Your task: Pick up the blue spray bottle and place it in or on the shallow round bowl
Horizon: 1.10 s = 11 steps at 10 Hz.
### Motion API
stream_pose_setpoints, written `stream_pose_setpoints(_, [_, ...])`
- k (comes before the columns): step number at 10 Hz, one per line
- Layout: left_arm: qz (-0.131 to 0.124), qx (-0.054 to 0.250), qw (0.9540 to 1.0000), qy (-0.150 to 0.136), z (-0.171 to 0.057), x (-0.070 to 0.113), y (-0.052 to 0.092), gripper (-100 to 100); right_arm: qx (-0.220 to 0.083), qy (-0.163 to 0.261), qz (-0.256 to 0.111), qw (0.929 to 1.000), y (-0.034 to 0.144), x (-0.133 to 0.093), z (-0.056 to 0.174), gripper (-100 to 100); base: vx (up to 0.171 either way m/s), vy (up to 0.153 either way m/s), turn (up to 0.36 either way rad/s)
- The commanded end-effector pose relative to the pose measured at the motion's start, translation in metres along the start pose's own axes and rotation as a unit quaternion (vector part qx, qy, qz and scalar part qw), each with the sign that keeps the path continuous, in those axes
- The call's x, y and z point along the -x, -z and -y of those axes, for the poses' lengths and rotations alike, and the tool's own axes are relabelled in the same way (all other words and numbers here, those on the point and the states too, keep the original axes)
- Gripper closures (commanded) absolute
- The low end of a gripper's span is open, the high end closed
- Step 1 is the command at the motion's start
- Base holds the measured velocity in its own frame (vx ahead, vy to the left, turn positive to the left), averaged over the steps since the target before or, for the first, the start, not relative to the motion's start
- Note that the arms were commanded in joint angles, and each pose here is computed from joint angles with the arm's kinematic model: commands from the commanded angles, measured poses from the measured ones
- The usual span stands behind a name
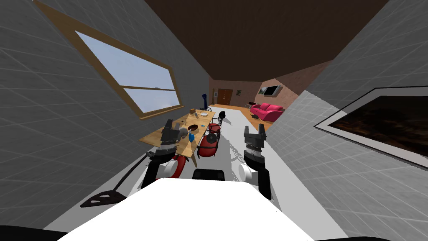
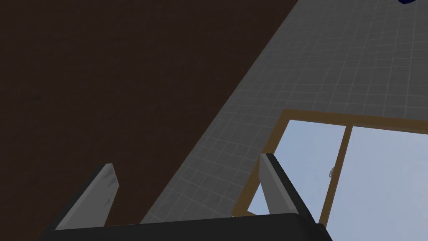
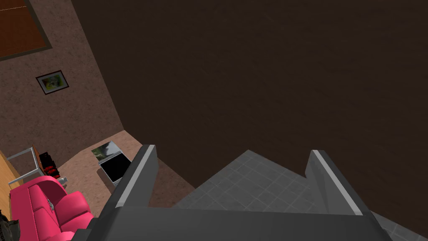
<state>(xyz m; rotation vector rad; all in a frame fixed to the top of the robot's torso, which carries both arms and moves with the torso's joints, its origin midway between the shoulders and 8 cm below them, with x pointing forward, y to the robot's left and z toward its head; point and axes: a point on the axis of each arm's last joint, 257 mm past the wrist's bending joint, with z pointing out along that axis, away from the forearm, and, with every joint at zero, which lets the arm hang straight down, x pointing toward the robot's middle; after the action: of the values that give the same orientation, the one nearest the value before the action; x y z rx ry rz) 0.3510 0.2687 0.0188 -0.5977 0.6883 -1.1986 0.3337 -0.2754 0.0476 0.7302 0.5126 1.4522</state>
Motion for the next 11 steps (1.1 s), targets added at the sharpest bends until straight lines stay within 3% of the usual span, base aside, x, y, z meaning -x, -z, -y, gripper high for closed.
stream_pose_setpoints(1, [-0.019,0.012,0.9996,-0.015,-0.011,-0.005,0.005,-100,0.000,0.000,0.000,1.0000,0.000,0.000,0.000,0,0.000,-0.003,-0.042])
stream_pose_setpoints(4, [-0.056,0.057,0.9955,-0.052,-0.049,-0.014,0.024,-100,0.000,0.000,0.000,1.0000,0.000,0.000,0.000,0,-0.006,-0.009,-0.051])
stream_pose_setpoints(6, [-0.077,0.088,0.9904,-0.074,-0.075,-0.017,0.040,-100,0.000,0.000,0.000,1.0000,0.000,0.000,0.000,0,-0.008,-0.015,-0.045])
stream_pose_setpoints(8, [-0.099,0.124,0.9825,-0.098,-0.103,-0.018,0.061,-100,0.000,0.000,0.000,1.0000,0.000,0.000,0.000,0,-0.010,-0.018,-0.055])
stream_pose_setpoints(11, [-0.133,0.179,0.9652,-0.136,-0.146,-0.017,0.098,-100,0.000,0.000,0.000,1.0000,0.000,0.000,0.000,0,-0.007,-0.020,-0.058])
